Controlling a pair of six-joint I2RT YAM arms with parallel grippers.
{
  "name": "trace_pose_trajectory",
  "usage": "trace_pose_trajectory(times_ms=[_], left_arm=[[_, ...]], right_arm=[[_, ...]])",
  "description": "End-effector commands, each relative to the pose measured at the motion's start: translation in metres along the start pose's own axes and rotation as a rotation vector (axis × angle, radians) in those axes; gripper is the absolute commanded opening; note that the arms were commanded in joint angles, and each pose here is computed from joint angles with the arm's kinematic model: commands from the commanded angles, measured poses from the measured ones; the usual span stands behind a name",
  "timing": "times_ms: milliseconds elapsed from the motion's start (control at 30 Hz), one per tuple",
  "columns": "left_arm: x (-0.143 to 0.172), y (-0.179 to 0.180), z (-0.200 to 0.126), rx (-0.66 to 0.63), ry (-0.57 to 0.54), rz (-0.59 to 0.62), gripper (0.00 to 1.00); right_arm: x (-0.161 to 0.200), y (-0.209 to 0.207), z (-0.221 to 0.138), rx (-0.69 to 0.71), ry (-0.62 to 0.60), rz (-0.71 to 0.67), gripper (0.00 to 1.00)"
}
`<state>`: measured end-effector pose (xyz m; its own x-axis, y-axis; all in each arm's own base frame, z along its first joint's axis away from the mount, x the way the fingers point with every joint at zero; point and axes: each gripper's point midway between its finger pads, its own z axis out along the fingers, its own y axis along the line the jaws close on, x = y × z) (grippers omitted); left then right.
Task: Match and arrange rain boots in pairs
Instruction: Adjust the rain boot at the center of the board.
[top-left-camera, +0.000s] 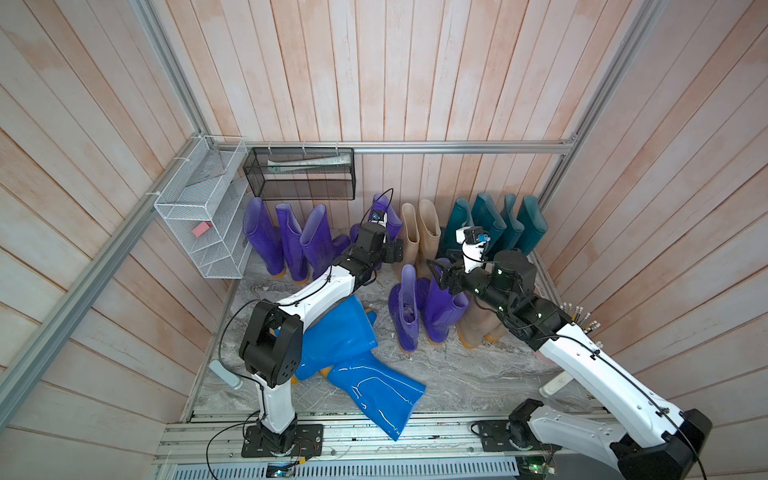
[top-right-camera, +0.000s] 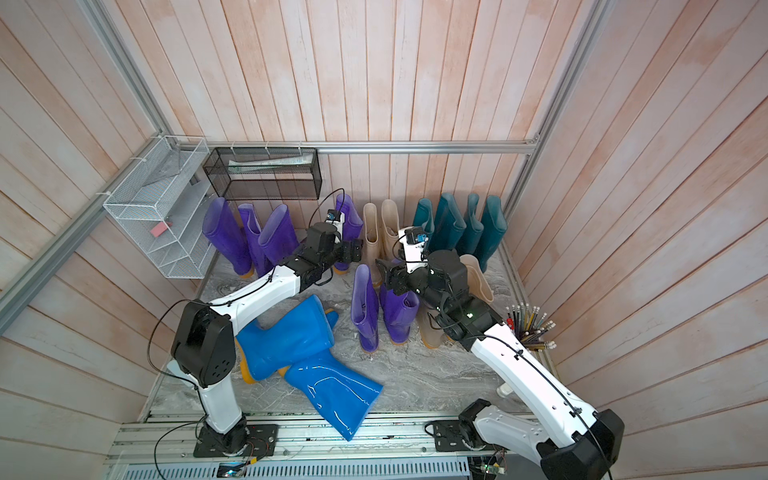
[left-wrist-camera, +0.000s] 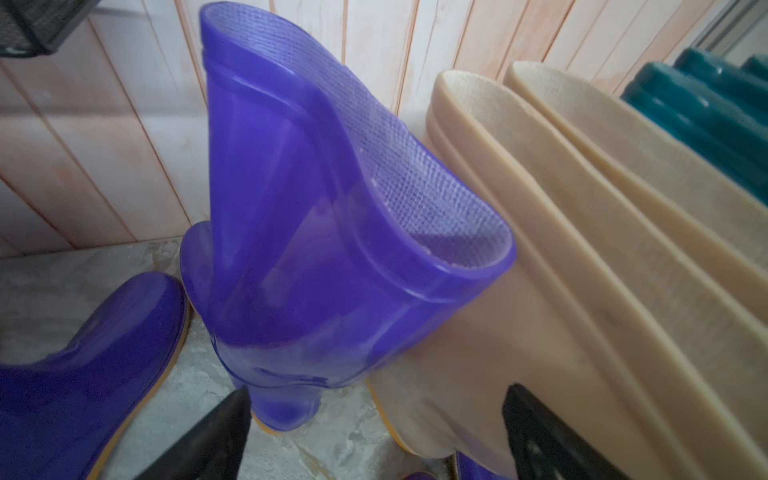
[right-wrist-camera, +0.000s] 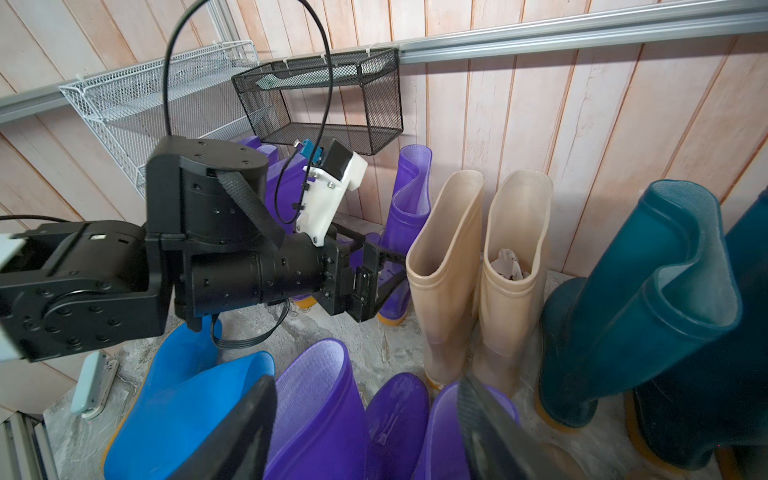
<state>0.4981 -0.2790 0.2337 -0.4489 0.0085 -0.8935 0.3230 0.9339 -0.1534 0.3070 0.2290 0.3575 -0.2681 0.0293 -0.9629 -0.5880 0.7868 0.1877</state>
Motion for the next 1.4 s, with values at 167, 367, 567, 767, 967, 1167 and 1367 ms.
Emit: trace_pose_trajectory(times_ms=[167,367,567,767,967,1167,1367], left_arm=[[-0.020,0.011,0.026,0.038,-0.071,0.057,0.65],[-0.026,0.023,0.000,0.170,-0.135,0.056,0.01],[-0.014,0.012,-0.038,0.389,-0.160,0.076,0.00],[-0.003,0.019,-0.060,0.476,-0.175,0.063,0.00],[-0.006,0.059,-0.070,0.434,-0.223,-0.028,0.00],[-0.011,0.092,-0.061,0.295,-0.220,-0.025,0.00],[-0.018,0.086,-0.045,0.352,-0.226,-0.099,0.00]], right_arm=[[0.003,-0.005,0.001,0.011,0.010,0.002,0.71],[0.001,-0.009,-0.005,0.031,0.000,-0.005,0.71],[0.005,-0.008,0.003,0.014,0.011,0.005,0.71],[0.003,-0.006,0.008,-0.002,0.008,0.012,0.71],[0.004,-0.004,0.009,-0.014,0.010,0.023,0.71],[0.004,-0.006,0.007,-0.005,0.010,0.020,0.71],[0.004,-0.003,0.009,-0.020,0.009,0.032,0.71]])
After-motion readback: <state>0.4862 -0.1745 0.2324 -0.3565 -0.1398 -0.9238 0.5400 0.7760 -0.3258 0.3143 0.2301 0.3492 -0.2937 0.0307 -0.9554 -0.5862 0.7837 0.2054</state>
